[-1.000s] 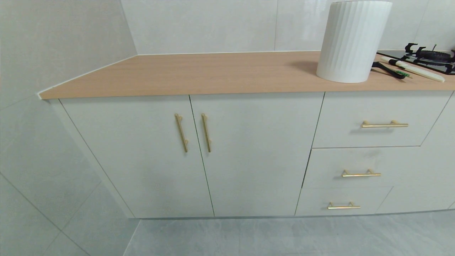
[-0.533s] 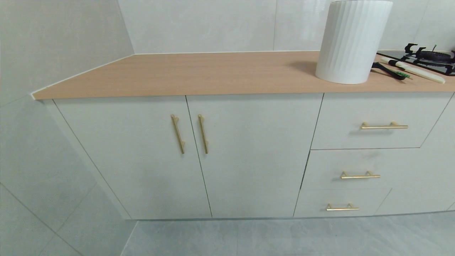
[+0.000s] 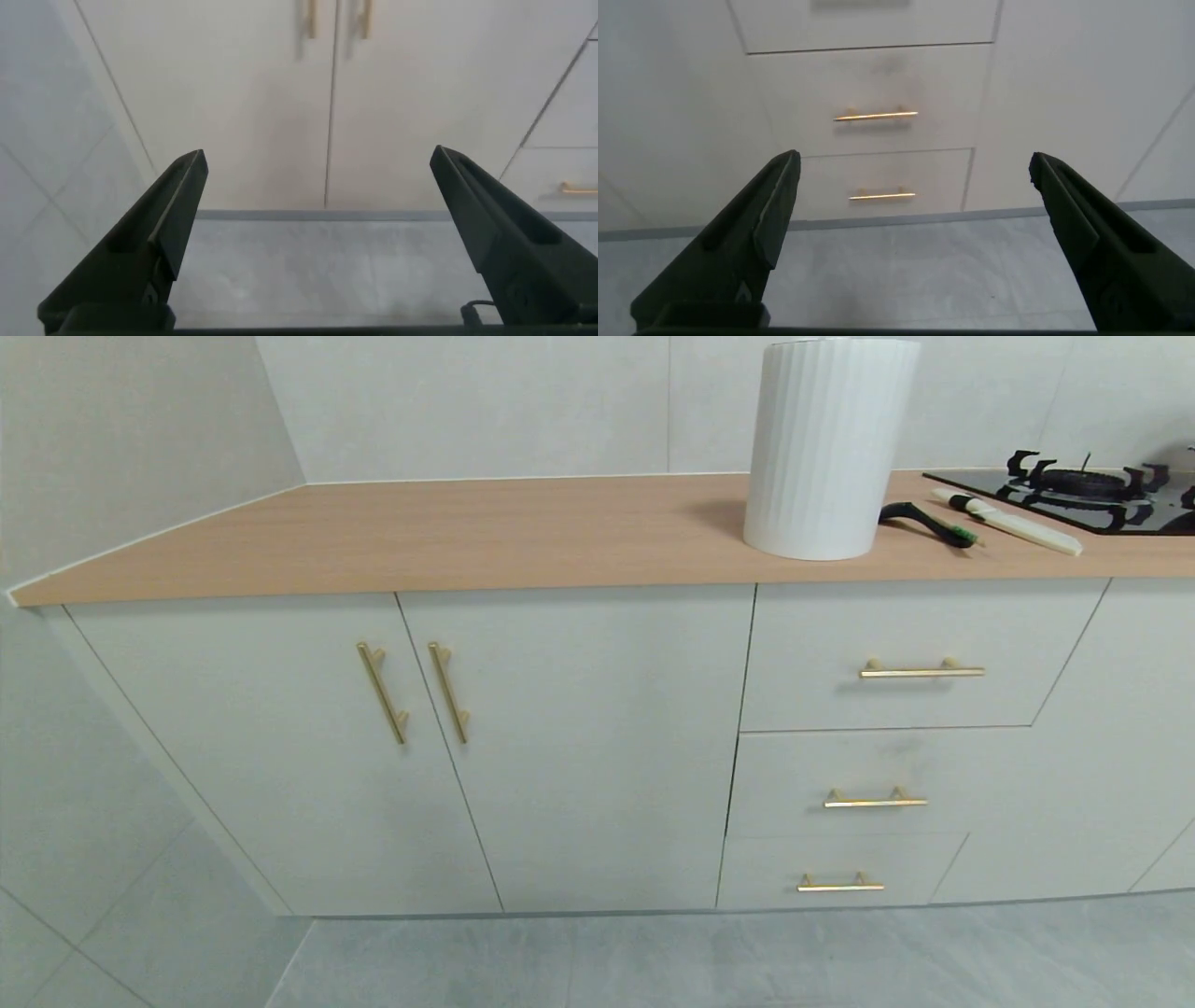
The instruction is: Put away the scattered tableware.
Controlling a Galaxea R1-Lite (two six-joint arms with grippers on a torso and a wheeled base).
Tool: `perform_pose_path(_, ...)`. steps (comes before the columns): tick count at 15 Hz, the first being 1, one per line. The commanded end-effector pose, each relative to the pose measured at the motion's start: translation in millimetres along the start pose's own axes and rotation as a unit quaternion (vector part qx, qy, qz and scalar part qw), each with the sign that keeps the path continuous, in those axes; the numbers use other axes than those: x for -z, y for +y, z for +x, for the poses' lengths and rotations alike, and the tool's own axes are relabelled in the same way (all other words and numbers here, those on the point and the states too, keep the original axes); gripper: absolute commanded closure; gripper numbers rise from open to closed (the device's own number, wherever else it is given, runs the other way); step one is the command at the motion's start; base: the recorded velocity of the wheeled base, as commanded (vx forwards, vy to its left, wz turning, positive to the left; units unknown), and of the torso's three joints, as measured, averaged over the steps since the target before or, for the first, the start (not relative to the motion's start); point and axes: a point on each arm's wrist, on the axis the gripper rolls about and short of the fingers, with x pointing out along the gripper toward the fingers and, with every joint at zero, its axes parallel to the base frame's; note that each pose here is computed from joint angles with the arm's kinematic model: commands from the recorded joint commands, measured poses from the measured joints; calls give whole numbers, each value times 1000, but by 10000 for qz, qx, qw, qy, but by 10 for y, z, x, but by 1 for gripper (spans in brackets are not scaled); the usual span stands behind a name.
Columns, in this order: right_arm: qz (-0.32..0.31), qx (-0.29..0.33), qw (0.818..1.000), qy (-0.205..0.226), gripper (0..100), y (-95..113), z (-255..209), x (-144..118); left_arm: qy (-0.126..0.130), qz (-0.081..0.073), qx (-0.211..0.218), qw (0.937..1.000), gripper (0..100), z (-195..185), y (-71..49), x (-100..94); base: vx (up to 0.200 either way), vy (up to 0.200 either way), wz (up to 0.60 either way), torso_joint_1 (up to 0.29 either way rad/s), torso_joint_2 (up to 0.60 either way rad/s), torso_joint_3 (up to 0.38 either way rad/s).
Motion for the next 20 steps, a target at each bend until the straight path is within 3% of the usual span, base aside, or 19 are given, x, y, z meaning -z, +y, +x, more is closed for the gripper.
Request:
perform_pose_path(1,-1,-1,10000,12,0,0,2,0,4,-4,-3,10000,0,1,0,-1,0,0,0,0,0,0)
perform_pose_path(8,-1,-1,10000,12,0,0,2,0,4,-4,-3,10000,0,1,0,-1,0,0,0,0,0,0)
perform_pose_path(11,-1,-1,10000,12,0,0,2,0,4,-4,-3,10000,0,1,0,-1,200,0,0,-4,5,-4)
perform_pose_path(20,-9,-1,10000,12,0,0,2,0,4,-4,-3,10000,0,1,0,-1,0,0,0,0,0,0)
